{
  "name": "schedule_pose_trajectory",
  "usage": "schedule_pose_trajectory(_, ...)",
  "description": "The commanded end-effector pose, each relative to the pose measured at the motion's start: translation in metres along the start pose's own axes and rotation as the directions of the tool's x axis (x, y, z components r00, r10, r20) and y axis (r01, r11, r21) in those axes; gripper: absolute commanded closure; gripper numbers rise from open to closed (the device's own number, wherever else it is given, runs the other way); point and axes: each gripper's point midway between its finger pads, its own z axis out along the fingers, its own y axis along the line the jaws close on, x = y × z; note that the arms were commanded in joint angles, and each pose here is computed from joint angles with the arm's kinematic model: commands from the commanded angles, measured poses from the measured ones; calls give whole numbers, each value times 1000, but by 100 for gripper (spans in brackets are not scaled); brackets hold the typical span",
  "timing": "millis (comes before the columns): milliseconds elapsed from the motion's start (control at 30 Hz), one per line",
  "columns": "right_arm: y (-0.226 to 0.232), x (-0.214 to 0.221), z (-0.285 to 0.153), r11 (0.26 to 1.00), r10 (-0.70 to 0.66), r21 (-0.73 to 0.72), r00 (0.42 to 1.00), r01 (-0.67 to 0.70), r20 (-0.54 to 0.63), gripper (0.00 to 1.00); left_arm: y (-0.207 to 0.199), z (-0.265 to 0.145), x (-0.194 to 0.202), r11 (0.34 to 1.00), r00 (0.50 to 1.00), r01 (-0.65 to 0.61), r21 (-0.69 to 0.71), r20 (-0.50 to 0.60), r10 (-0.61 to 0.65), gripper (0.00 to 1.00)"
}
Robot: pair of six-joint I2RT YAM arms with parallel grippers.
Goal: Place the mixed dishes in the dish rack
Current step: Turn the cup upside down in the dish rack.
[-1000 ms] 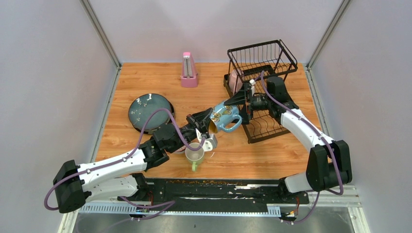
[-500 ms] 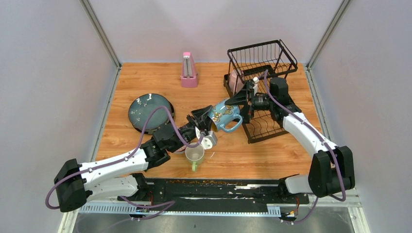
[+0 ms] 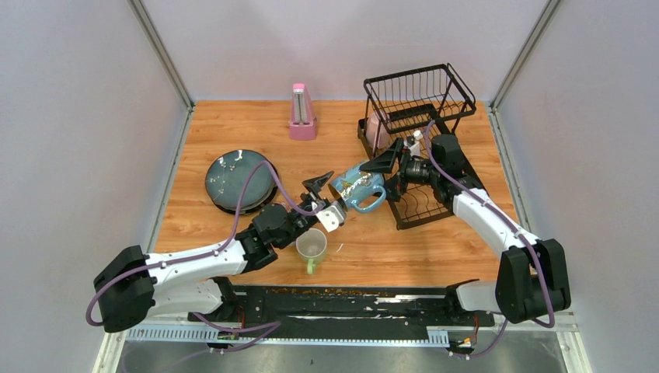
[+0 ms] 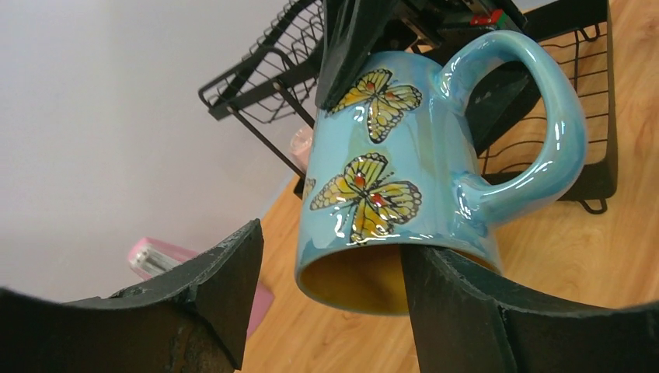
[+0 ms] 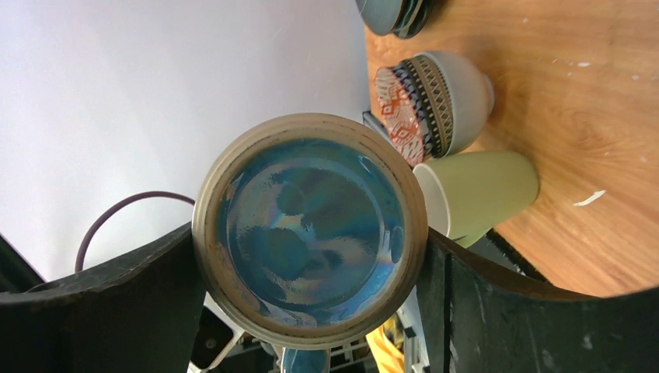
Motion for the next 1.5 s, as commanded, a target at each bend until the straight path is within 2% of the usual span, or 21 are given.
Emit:
schedule_pose_trajectory(0, 24, -8, -6, 990, -128, -44, 986, 134, 109, 97, 9, 1, -15, 987, 987, 143, -73, 79, -137, 27)
schedule_pose_trajectory(500, 25, -30, -30, 980, -197, 38, 932, 194, 303, 99, -4, -6, 7, 966, 969, 248, -76, 24, -247, 10)
schedule_pose_trajectory(733, 26, -41, -46, 960, -278, 134, 873, 244, 401, 100, -2, -6, 10, 963, 967, 253, -96, 12, -253, 5)
schedule_pose_trajectory(967, 32, -57, -84, 905, -423, 305, 720, 297, 550, 100, 2, -2, 16, 934, 938, 341, -105, -29, -346, 0)
schedule_pose_trajectory(1100, 33, -68, -106, 851, -516, 431, 625, 300, 586, 100, 9, 0, 18, 908, 911, 404, -108, -46, -411, 0)
schedule_pose_trajectory(1367, 26, -93, -151, 690, -704, 681, 443, 244, 555, 100, 28, 2, 33, 835, 818, 531, -147, -168, -550, 0)
schedule_pose_trajectory(1467, 18, -106, -163, 620, -759, 759, 400, 200, 514, 100, 33, 1, 38, 803, 779, 571, -172, -193, -596, 0)
